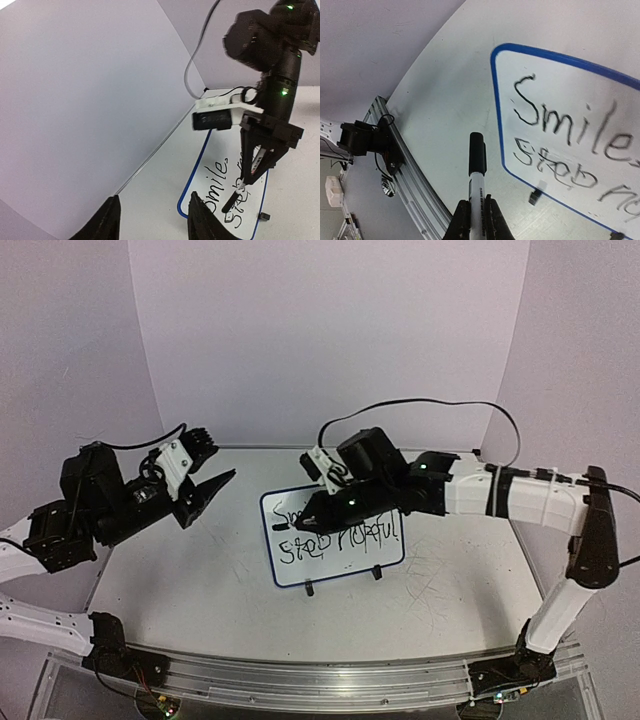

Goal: Write a sentence on the whiteboard
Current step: Put down the whiteboard marker at the corner of the board.

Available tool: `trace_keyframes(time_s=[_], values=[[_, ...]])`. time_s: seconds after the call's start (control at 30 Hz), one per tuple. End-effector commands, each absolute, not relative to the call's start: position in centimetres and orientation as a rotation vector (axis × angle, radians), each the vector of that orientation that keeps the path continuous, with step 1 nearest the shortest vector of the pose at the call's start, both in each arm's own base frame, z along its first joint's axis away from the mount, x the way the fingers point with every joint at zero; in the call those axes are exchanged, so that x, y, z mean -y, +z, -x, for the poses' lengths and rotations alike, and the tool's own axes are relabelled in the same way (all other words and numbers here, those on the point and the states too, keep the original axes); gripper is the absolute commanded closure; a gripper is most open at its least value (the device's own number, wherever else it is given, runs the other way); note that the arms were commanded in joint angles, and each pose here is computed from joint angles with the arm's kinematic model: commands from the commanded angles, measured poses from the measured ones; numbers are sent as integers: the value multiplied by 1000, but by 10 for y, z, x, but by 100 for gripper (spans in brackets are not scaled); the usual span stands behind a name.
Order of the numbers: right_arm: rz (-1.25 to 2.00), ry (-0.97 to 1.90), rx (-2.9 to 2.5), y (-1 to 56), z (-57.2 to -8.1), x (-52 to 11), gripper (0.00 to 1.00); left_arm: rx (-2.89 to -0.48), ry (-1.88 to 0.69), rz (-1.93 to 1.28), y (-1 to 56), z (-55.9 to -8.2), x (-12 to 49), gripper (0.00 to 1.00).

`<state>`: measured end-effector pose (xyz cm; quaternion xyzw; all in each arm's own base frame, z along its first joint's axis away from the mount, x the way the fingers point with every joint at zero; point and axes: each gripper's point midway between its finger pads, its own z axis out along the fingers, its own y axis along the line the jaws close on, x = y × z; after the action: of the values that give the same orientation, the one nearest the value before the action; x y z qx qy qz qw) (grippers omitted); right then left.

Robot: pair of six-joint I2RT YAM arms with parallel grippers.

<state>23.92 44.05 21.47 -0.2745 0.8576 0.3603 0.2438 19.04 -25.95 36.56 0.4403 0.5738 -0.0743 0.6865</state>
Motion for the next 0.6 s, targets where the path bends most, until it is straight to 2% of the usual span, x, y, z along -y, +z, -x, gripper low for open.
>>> trace_keyframes(time_s=[0.0,0.1,0.2,0.33,0.47,0.57], values=[[660,922,-1858,319,-254,-393,100,-1403,-239,-713,378,-207,243,45],[503,779,-1727,355,-266,-338,100,-1451,-202,-634,376,-220,242,33],[177,470,-1788,347,-303,-256,100,-1503,-160,-567,369,-236,241,24],[-108,114,-1866,300,-332,-164,100,-1609,-168,-426,358,-270,228,13],[-138,-15,-2005,229,-346,-142,100,-1699,-252,-288,347,-301,209,11],[-163,-43,-2071,182,-347,-140,100,-1722,-273,-265,344,-306,208,10]])
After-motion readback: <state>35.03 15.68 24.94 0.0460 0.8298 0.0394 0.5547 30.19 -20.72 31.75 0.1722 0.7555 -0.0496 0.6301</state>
